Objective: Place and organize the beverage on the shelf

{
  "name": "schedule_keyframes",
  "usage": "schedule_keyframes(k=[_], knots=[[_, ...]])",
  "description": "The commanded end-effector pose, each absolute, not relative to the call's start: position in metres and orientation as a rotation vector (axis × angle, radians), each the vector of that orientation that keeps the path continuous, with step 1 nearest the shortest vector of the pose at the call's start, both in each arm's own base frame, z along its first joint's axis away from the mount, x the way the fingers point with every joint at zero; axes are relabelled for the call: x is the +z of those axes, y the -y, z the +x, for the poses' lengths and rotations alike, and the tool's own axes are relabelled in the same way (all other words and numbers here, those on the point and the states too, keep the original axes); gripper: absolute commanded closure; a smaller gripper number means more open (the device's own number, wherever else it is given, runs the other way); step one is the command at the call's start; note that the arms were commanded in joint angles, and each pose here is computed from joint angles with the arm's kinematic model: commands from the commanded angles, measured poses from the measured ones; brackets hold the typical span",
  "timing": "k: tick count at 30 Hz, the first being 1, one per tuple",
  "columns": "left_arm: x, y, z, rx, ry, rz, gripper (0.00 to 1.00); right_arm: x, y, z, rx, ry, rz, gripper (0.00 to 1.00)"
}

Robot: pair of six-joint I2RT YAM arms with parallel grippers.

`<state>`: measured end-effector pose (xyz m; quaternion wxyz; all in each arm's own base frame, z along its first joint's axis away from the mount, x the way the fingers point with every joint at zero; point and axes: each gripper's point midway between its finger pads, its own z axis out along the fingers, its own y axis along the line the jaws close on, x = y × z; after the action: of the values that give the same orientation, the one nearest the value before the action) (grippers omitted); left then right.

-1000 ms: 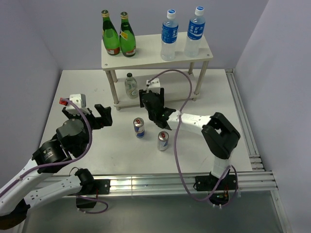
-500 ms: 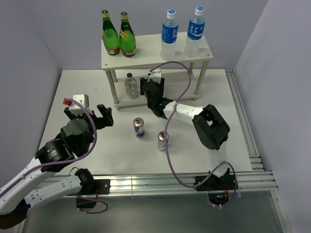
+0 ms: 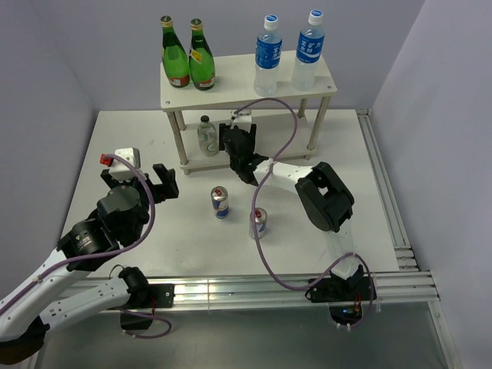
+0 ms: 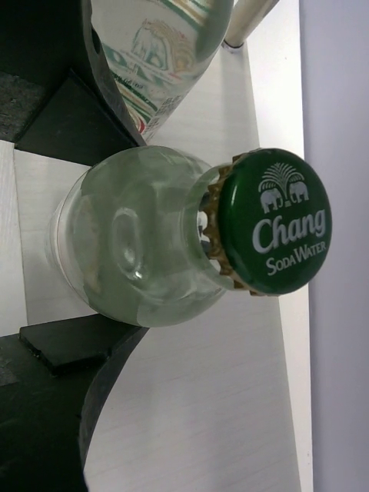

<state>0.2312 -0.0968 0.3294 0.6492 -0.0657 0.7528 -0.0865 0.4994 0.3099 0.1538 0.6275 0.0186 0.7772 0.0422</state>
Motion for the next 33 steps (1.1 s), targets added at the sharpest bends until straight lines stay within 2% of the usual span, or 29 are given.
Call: schedule_keyframes(k=[1,9,10,11,12,13,15,16,22,30,33], knots=[[0.332,0.098,0.233,-0.203,-1.697,-0.148,0.01,0.237,-0.327,0.517,0.268,-1.567,0.184,1.00],[0.329,0.098,0.234,-0.191,-1.707,-0.147,0.01,0.234,-0.333,0.520,0.278,-1.583,0.193,1.00],[0.329,0.098,0.234,-0.190,-1.709,-0.146,0.01,0.231,-0.332,0.521,0.271,-1.588,0.198,0.93],[0.329,0.098,0.234,-0.191,-1.707,-0.147,0.01,0.230,-0.333,0.521,0.270,-1.594,0.196,0.72],[0.328,0.097,0.234,-0.190,-1.709,-0.146,0.01,0.230,-0.333,0.521,0.271,-1.595,0.199,0.61],[0.329,0.097,0.233,-0.193,-1.706,-0.149,0.01,0.230,-0.333,0.521,0.274,-1.595,0.203,0.42],[0.329,0.096,0.233,-0.193,-1.706,-0.151,0.01,0.228,-0.333,0.518,0.277,-1.600,0.197,0.32],[0.328,0.096,0.233,-0.189,-1.709,-0.150,0.01,0.227,-0.332,0.517,0.275,-1.602,0.197,0.20],[0.328,0.096,0.234,-0.186,-1.709,-0.153,0.01,0.221,-0.328,0.510,0.261,-1.610,0.193,0.13],[0.326,0.096,0.235,-0.177,-1.714,-0.155,0.01,0.223,-0.314,0.490,0.254,-1.604,0.211,0.11],[0.324,0.096,0.236,-0.170,-1.718,-0.152,0.01,0.221,-0.311,0.478,0.253,-1.608,0.209,0.04]])
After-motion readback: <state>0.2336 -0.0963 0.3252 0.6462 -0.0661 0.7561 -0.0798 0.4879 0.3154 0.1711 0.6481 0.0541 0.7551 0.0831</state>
